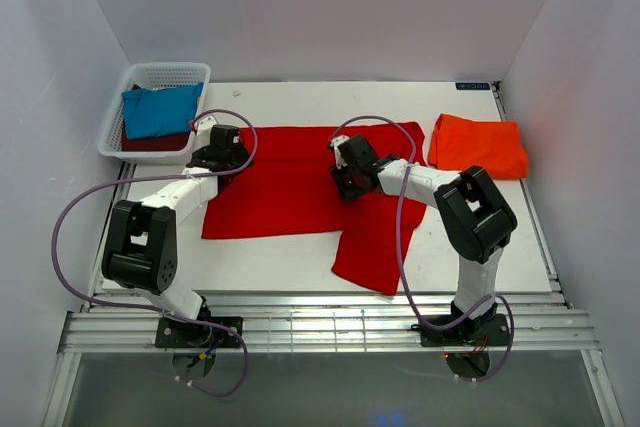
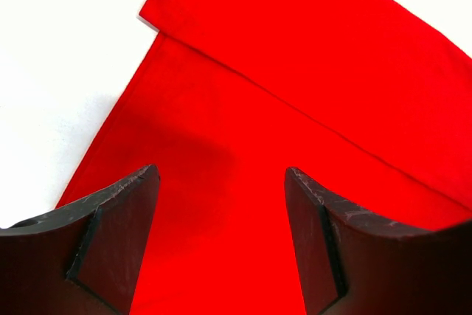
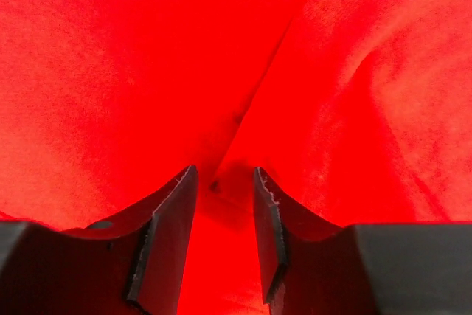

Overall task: Fold and stack the t-shirts
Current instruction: Fold the tshirt

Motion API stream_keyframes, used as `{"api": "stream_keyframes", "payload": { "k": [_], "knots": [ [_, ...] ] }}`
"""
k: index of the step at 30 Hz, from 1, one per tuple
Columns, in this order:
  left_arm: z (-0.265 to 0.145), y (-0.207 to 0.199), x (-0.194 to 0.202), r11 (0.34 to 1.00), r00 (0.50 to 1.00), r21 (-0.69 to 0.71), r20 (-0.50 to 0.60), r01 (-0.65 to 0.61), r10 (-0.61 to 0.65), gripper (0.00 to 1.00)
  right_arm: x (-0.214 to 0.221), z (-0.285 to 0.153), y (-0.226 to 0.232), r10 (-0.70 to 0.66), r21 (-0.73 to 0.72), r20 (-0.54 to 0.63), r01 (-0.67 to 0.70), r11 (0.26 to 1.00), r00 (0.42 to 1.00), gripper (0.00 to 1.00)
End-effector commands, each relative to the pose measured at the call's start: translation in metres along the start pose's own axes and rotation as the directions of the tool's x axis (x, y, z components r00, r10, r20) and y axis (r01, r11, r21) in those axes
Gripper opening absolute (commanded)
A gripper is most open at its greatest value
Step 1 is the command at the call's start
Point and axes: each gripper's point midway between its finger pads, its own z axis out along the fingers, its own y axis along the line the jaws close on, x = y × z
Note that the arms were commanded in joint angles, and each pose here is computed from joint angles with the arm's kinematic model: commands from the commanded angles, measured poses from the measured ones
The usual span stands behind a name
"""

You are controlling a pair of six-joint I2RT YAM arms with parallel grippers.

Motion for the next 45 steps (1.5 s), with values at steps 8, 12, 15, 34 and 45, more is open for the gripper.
{"api": "stream_keyframes", "payload": {
  "k": [8,12,15,34,45],
  "knots": [
    [-0.01,-0.003,-0.013,1.0,0.999,0.014,0.035,0.008,-0.008,0.79,-0.019,0.004,0.002,-0.003,-0.005,0.043,0.003,1.0,0.999,0.27],
    [-0.009,-0.004,-0.01,1.0,1.0,0.016,0.029,0.005,-0.005,0.79,-0.021,0.001,0.001,-0.006,0.0,0.048,0.006,1.0,0.999,0.27],
    [-0.009,-0.005,-0.01,1.0,1.0,0.018,0.026,0.005,-0.005,0.79,-0.023,-0.002,0.001,-0.007,-0.001,0.054,0.008,1.0,0.999,0.24],
    [-0.008,-0.006,-0.008,1.0,1.0,0.021,0.021,0.0,0.0,0.79,-0.037,-0.018,0.03,-0.047,-0.047,0.069,0.05,0.998,0.997,0.08],
    [-0.007,-0.007,-0.004,1.0,1.0,0.021,0.008,-0.011,0.011,0.79,-0.036,-0.015,0.04,-0.049,-0.063,0.052,0.053,0.997,0.997,0.39]
  ]
}}
